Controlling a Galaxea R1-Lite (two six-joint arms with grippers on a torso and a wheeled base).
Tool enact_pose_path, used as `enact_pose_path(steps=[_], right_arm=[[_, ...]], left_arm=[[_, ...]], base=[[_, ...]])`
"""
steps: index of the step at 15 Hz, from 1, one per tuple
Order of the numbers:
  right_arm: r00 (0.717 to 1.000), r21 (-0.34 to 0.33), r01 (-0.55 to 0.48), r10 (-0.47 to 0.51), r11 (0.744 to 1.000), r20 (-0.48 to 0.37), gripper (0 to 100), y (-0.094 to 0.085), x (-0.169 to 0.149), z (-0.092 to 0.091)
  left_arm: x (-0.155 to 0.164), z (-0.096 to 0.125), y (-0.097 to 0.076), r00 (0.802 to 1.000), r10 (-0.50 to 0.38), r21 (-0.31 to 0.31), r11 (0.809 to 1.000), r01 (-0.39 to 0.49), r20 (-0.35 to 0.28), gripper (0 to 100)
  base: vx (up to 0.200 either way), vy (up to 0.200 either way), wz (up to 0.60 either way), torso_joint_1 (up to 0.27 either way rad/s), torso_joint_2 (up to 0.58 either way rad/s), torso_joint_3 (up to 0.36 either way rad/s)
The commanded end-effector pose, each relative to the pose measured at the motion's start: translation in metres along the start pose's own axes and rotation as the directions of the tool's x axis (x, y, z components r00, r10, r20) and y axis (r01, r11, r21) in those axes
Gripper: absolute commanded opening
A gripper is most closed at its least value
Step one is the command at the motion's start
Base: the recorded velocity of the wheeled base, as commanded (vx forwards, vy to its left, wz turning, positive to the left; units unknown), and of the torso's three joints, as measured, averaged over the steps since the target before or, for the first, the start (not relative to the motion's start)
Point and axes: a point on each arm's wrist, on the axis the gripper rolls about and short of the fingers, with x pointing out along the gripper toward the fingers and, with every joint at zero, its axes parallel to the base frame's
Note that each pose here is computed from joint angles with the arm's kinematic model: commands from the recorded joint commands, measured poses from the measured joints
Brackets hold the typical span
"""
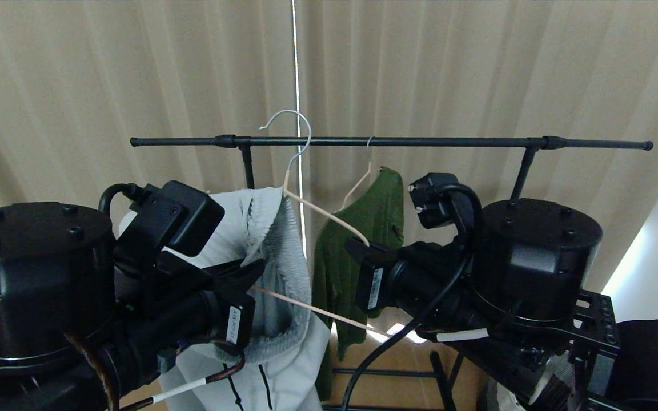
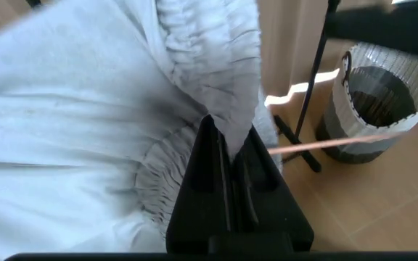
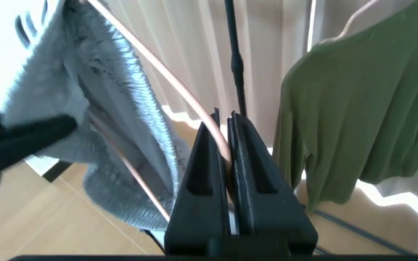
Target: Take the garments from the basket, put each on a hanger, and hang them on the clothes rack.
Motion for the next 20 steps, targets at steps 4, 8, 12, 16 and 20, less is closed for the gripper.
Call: enact_pose_path(steps=[4, 8, 12, 16, 20], right_arm=[[0.998, 0.001, -0.022, 0.022, 1.0, 0.051, 0, 0.0, -0.006, 0.003], [0.996, -0.037, -0.028, 0.031, 0.999, 0.078, 0, -0.002, -0.01, 0.005], [0.992, -0.095, -0.005, 0.017, 0.995, 0.123, 0, -0.011, -0.013, 0.008], [0.984, -0.119, 0.081, -0.06, 0.99, 0.171, 0, -0.036, -0.011, 0.021], [0.985, -0.178, 0.074, -0.044, 0.981, 0.169, 0, -0.054, -0.031, 0.027]], left_arm=[[-0.001, -0.007, -0.001, 0.999, -0.029, 0.01, 1.0, 0.03, -0.021, 0], [-0.008, -0.001, 0.0, 0.995, -0.097, -0.001, 0.995, 0.097, 0.014, 100], [-0.032, 0.004, 0.008, 0.985, -0.15, -0.014, 0.988, 0.152, 0.088, 100], [-0.049, 0.002, 0.018, 0.984, -0.127, -0.012, 0.991, 0.13, 0.126, 100], [-0.048, 0.004, 0.033, 0.99, -0.045, 0.039, 0.998, 0.041, 0.131, 100]], base=[[0.0, 0.0, 0.0, 0.0, 0.0, 0.0], [0.0, 0.0, 0.0, 0.0, 0.0, 0.0], [0.0, 0.0, 0.0, 0.0, 0.0, 0.0], [0.0, 0.0, 0.0, 0.0, 0.0, 0.0], [0.0, 0.0, 0.0, 0.0, 0.0, 0.0]])
